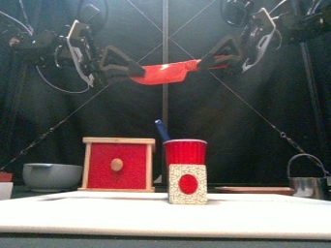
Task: Cut the sushi into 4 pieces with the knife
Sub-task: Cut the sushi into 4 pieces
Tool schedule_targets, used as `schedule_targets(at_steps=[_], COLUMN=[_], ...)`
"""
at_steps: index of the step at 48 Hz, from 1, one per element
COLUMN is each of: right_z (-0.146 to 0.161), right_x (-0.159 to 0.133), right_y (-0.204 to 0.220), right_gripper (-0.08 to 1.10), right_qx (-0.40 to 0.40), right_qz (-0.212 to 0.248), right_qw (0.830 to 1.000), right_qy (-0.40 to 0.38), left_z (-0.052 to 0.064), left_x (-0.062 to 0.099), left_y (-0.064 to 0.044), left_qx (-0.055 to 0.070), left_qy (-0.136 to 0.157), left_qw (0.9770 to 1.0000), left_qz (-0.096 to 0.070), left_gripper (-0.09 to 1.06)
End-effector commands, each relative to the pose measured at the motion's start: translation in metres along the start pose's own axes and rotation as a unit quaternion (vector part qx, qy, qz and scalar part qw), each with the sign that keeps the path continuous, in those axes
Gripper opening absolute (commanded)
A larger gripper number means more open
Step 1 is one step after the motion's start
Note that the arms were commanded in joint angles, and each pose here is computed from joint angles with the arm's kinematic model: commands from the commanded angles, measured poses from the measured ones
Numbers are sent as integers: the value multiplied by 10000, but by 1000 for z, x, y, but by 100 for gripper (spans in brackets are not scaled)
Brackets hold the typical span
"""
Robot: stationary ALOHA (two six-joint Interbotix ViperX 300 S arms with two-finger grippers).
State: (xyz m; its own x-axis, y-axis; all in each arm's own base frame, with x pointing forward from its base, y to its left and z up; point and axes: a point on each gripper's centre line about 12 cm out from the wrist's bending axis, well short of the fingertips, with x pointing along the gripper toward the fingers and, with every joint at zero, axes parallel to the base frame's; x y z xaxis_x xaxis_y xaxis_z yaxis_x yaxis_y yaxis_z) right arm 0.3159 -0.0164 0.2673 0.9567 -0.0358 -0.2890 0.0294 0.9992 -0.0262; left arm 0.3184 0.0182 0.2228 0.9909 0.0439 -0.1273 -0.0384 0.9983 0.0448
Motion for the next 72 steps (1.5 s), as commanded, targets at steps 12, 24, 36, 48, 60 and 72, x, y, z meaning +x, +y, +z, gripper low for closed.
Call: schedule_targets(at_steps=[12, 24, 36, 48, 60, 72], right_z=[-29, -53, -67, -82, -89, -92], right_x=[19, 28, 36, 45, 48, 47], right_y=[31, 46, 53, 55, 53, 52], right_gripper=[8, 8, 8, 8, 8, 8], right_qx=[143, 329, 379, 381, 395, 382], right_qz=[368, 483, 541, 516, 480, 463], right_qw=[9955, 9855, 9802, 9748, 9715, 9699], right_qy=[858, 1594, 1866, 2136, 2286, 2359], left_z=[-26, -54, -70, -74, -82, -92], left_x=[12, 31, 41, 42, 44, 52], left_y=[-10, -32, -48, -52, -54, -56], left_qx=[-74, -202, -313, -455, -448, -425], left_qy=[248, 629, 873, 963, 1085, 1213], left_qw=[9996, 9973, 9948, 9937, 9924, 9910], left_qz=[-132, -329, -419, -362, -382, -379], left_gripper=[10, 10, 10, 10, 10, 10])
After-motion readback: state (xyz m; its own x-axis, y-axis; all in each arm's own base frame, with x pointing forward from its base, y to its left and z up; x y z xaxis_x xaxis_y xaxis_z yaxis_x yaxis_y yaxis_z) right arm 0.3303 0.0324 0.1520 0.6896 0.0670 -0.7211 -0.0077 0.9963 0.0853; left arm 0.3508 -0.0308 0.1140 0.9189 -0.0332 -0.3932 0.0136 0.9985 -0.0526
